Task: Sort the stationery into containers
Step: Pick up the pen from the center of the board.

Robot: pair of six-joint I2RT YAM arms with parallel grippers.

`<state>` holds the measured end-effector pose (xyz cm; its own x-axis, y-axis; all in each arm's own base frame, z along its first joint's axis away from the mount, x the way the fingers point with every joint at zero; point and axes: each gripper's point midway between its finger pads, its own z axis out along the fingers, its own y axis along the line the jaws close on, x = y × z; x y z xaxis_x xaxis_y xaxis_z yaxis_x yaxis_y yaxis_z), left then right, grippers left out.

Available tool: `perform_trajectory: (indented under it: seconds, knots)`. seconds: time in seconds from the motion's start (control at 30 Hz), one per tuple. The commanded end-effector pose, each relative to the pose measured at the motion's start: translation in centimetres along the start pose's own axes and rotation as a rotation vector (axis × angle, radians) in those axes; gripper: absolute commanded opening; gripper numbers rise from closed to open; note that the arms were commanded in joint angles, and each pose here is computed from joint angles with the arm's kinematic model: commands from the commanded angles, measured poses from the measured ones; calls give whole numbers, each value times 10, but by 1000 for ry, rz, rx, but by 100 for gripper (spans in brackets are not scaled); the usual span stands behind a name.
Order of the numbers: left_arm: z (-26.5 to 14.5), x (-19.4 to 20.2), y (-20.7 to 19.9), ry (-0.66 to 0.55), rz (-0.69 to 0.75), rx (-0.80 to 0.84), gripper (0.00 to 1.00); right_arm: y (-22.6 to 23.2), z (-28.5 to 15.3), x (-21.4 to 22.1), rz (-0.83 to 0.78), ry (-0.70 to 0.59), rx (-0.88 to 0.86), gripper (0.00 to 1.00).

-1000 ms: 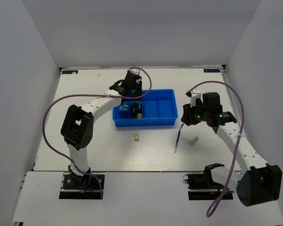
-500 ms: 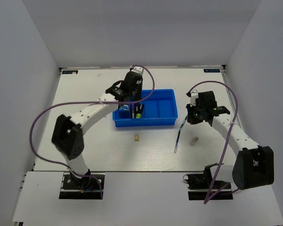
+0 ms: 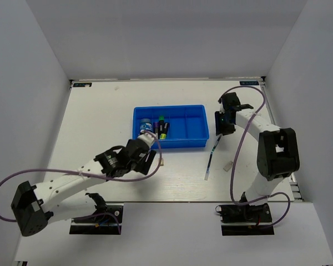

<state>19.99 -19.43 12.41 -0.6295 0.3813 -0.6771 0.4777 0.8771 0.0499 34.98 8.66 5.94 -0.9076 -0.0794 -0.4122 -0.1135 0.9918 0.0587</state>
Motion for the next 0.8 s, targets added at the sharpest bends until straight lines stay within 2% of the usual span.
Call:
perform_trajectory:
  seconds: [0.0,0.07,0.1,0.2,0.27,0.77]
  knots:
    - [-15,15,30,-49,26,-91,78,2,5,-18,68,-4,22,40]
    - [-22,23,37,-79,18,-101,82,0,16,-9,81,51,44,40]
    - [-24,22,38,-90,18,-106,82,-5,15,-18,86,32,76,40]
    - [-32,20,43,-118,6,-120,83,-7,20,-6,106,79,87,38]
    - [-35,18,47,-129,9,-141,83,-8,17,-6,108,62,89,38]
    - [-28,24,40,-103,-4,-119,83,-12,40,18,134,148,124,35]
